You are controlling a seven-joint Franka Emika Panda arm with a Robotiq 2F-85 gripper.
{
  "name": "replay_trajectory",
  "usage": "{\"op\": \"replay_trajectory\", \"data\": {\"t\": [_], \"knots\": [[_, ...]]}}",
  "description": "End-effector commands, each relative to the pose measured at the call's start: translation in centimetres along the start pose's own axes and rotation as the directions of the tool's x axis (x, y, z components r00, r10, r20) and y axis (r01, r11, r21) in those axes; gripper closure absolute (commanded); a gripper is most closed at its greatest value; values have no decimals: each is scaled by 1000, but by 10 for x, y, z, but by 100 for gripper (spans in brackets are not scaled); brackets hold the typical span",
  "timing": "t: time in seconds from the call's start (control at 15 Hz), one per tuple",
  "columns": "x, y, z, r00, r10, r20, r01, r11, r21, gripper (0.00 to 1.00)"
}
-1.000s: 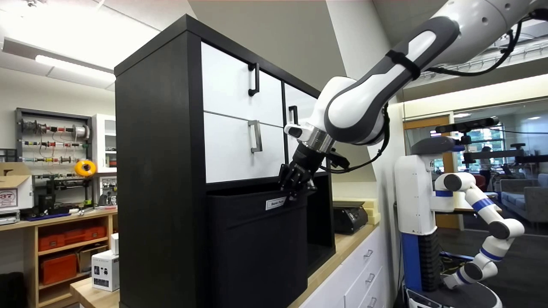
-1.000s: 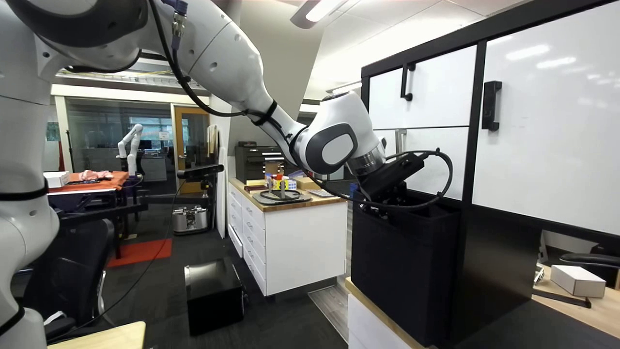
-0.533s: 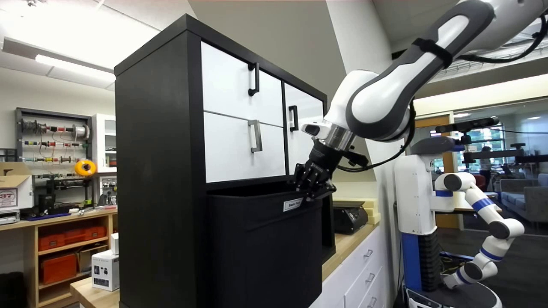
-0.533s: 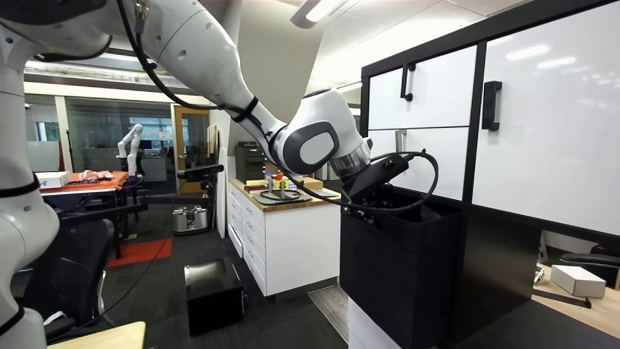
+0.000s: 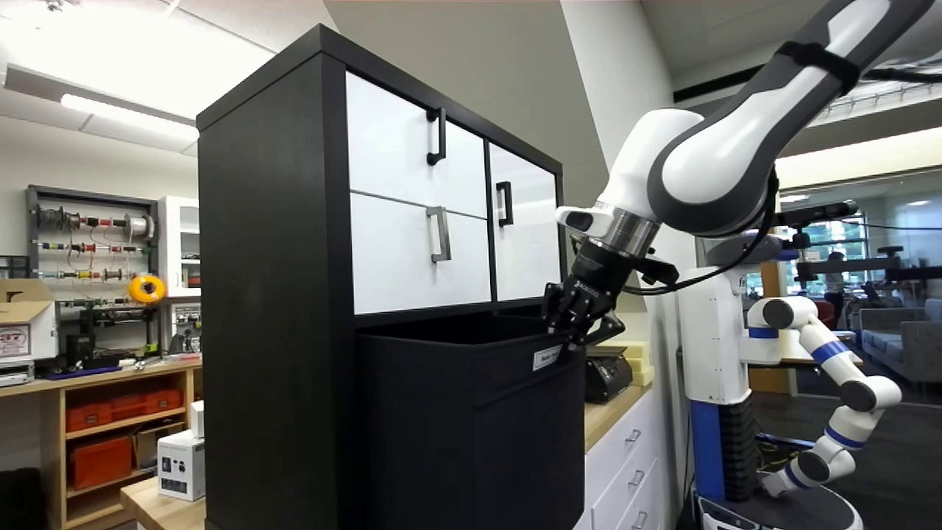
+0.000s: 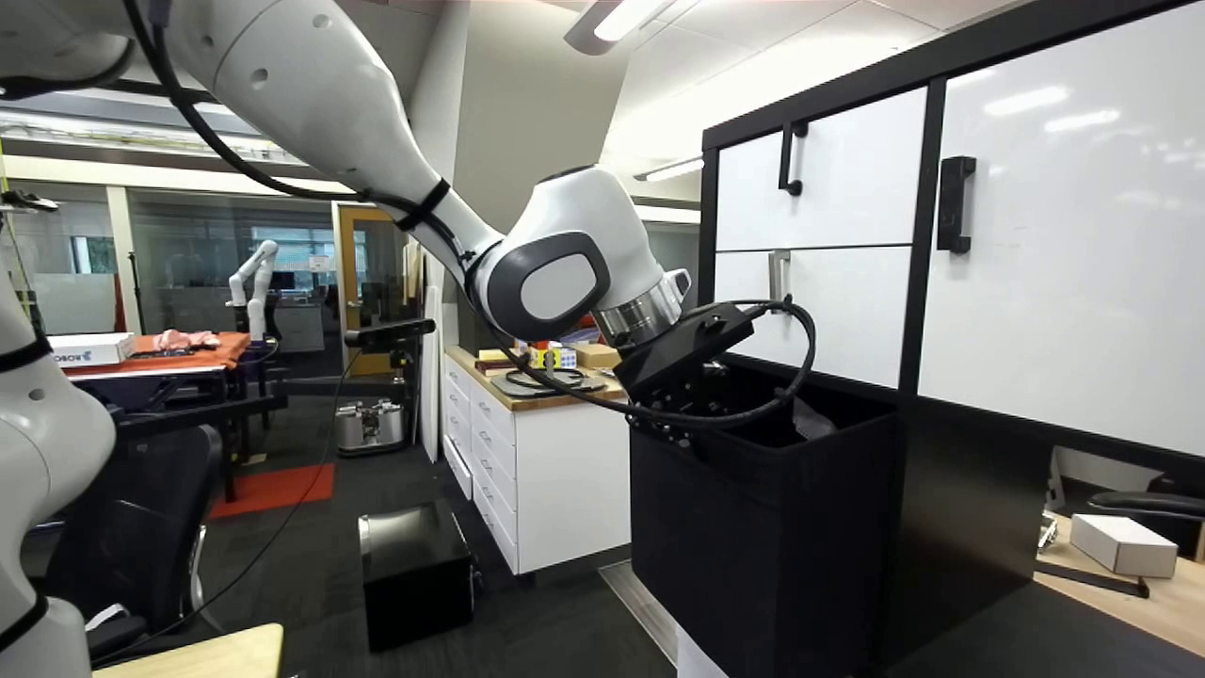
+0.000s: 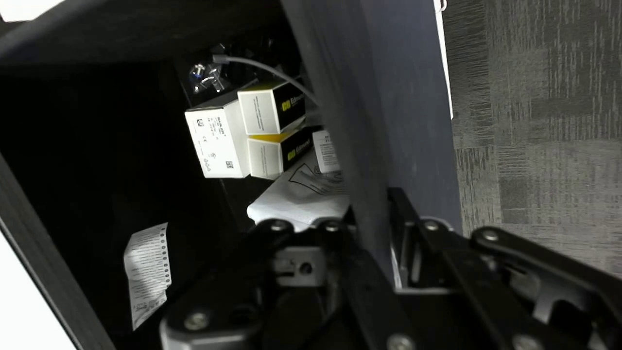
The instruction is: Open the black bottom drawer
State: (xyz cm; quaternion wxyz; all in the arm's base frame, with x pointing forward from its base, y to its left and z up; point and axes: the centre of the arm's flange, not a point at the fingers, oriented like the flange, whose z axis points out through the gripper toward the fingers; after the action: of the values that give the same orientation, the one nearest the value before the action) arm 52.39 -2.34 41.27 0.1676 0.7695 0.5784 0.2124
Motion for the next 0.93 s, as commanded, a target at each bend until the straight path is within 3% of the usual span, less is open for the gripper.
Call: {"op": "replay_trajectory", "data": {"t": [0.0, 0.47, 0.53, 0.67, 0.87], "knots": [[-19, -28, -33, 999, 29, 13, -28, 999, -33, 97], [-16, -44, -39, 999, 46, 12, -46, 998, -30, 97], [-15, -43, -39, 998, 64, 19, -64, 998, -21, 62], [-13, -37, -43, 997, 66, 27, -65, 997, -50, 56], [-12, -26, -60, 996, 84, 35, -80, 992, -100, 37]]}}
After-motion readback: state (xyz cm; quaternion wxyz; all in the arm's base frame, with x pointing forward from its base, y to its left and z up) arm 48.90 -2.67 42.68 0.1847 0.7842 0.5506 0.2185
